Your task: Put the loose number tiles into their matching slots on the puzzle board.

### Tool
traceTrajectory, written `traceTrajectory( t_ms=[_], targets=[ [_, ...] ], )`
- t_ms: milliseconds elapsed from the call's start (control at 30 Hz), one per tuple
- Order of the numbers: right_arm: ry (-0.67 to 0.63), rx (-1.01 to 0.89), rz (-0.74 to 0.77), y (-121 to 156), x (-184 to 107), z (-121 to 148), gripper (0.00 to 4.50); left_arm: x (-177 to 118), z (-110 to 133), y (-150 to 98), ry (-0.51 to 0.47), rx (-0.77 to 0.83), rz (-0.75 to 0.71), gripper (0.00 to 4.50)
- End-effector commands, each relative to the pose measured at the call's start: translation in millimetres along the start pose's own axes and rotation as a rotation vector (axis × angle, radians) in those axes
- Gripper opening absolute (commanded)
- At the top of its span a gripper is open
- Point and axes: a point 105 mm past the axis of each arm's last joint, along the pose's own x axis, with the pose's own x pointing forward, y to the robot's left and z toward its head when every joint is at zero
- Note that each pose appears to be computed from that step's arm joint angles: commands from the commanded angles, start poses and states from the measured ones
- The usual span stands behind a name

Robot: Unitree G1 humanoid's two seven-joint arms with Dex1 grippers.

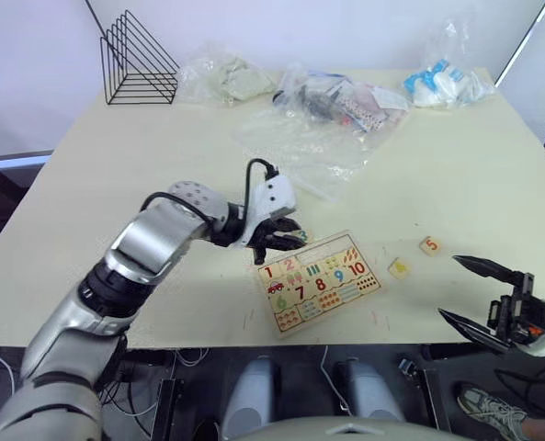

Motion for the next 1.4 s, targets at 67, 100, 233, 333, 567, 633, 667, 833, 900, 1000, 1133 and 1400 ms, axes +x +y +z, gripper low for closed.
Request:
traceTrajectory(
  t_ms=[67,100,233,333,567,633,667,833,900,1000,1133,1400],
  targets=[
    [-0.014,-0.020,0.005,-1,2,3,4.50,7,11,-5,0.033,0.012,0.008,0.93],
    [-0.014,-0.021,0.006,-1,2,3,4.50,9,10,-5,0.044,0.005,0.014,0.93],
    [-0.016,-0.022,0.007,-2,2,2,4.50,16,8,-9,0.106,-0.010,0.016,0.93],
    [-0.017,-0.025,0.008,-2,3,2,4.50,18,5,-10,0.160,-0.015,0.021,0.93],
    [-0.017,-0.029,0.004,-2,3,1,4.50,20,5,-7,0.184,-0.052,0.034,0.93],
    [-0.016,-0.030,0.002,-3,3,1,4.50,20,6,-4,0.185,-0.049,0.044,0.93],
    [-0.016,-0.030,0.001,-3,3,1,4.50,20,5,-4,0.186,-0.053,0.046,0.93],
    [-0.015,-0.032,-0.002,-4,4,0,4.50,20,4,-1,0.190,-0.030,0.059,0.93],
    [-0.014,-0.032,-0.002,-4,4,0,4.50,20,4,1,0.187,-0.020,0.064,0.93],
    [-0.014,-0.033,-0.002,-4,4,0,4.50,20,3,-1,0.191,-0.030,0.050,0.93],
    [-0.012,-0.034,-0.002,-4,4,0,4.50,21,0,-2,0.198,-0.017,0.049,0.93],
    [-0.009,-0.037,-0.003,-3,2,0,4.50,23,-4,-3,0.208,-0.001,0.052,0.93]
  ],
)
